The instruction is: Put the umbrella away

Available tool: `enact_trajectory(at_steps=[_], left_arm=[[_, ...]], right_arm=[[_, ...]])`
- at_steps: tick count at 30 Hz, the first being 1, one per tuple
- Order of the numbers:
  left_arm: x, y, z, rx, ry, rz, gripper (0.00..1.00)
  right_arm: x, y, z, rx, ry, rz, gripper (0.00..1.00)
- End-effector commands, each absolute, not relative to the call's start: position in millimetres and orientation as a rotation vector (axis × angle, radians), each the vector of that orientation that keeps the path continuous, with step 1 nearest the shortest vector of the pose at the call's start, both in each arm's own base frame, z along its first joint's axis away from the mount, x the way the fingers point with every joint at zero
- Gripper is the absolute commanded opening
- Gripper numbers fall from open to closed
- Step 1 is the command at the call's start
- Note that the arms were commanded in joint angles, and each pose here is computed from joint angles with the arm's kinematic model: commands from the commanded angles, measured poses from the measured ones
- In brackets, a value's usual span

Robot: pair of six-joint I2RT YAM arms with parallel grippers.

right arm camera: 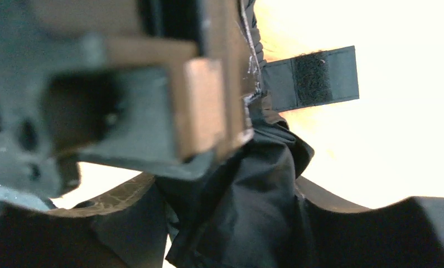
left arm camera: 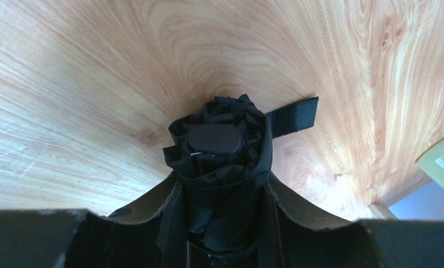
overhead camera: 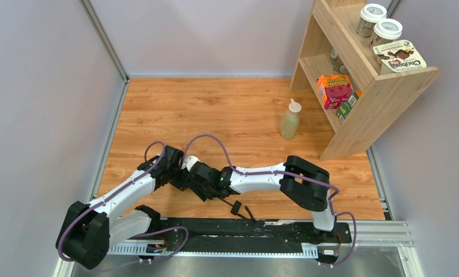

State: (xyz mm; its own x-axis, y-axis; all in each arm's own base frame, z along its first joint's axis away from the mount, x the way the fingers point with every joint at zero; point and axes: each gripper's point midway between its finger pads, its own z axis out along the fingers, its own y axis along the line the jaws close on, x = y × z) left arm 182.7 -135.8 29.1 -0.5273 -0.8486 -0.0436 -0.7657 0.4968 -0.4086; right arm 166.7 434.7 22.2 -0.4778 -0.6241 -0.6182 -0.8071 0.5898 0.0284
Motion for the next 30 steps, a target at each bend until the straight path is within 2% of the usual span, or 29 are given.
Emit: enact_trajectory(at_steps=[1,2,5,6,7,12,13,14,15,16,17,18,20,24,30], left_arm=[[153.5,-125.6,21.7,-1.421,2.603,-0.368,0.00],[153.6,-125.7,23.4,-1.420,2.597,-0.379,0.00],[156.1,-124.4,26.3,-1.388,2.578,-0.399,0.00],[156.4,-124.2,27.7,-1.382,2.572,-0.410,0.00],[157.2,-124.6,26.8,-1.366,2.566,-0.427,0.00],[155.5,-125.9,20.8,-1.324,2.568,-0.473,0.00],[157.0,-127.1,22.2,-1.286,2.572,-0.487,0.05],[157.9,-126.8,23.0,-1.266,2.571,-0.490,0.21],[159.9,-126.9,26.4,-1.221,2.571,-0.499,0.29],[162.5,-125.7,28.8,-1.205,2.559,-0.496,0.46],[163.9,-126.1,32.3,-1.168,2.561,-0.504,0.51],[165.0,-126.2,34.5,-1.153,2.560,-0.507,0.61],[171.4,-122.0,40.8,-1.102,2.531,-0.489,0.71],[178.3,-125.8,48.8,-1.066,2.494,-0.543,0.72],[185.4,-133.8,55.2,-1.069,2.464,-0.614,0.73]], right_arm=[[197.3,397.3,-6.1,-1.155,2.202,0.096,0.47],[194.9,398.3,-9.7,-1.170,2.210,0.124,0.35],[171.6,413.8,-13.9,-1.289,2.223,0.386,0.11],[166.2,417.6,-12.0,-1.311,2.215,0.453,0.03],[164.4,420.0,-11.1,-1.316,2.221,0.501,0.00],[155.8,432.2,2.5,-1.323,2.270,0.820,0.00],[157.4,433.8,8.5,-1.302,2.281,0.879,0.00],[156.0,436.3,16.8,-1.286,2.286,0.964,0.00],[153.7,438.9,25.1,-1.284,2.291,1.065,0.00],[155.8,440.2,32.2,-1.255,2.307,1.136,0.00],[154.4,441.5,40.1,-1.244,2.310,1.224,0.00],[156.7,442.8,48.6,-1.224,2.314,1.296,0.00],[157.4,445.4,62.3,-1.181,2.317,1.437,0.00],[161.3,450.3,79.8,-1.080,2.351,1.691,0.00],[159.8,458.3,98.6,-1.029,2.316,1.868,0.00]])
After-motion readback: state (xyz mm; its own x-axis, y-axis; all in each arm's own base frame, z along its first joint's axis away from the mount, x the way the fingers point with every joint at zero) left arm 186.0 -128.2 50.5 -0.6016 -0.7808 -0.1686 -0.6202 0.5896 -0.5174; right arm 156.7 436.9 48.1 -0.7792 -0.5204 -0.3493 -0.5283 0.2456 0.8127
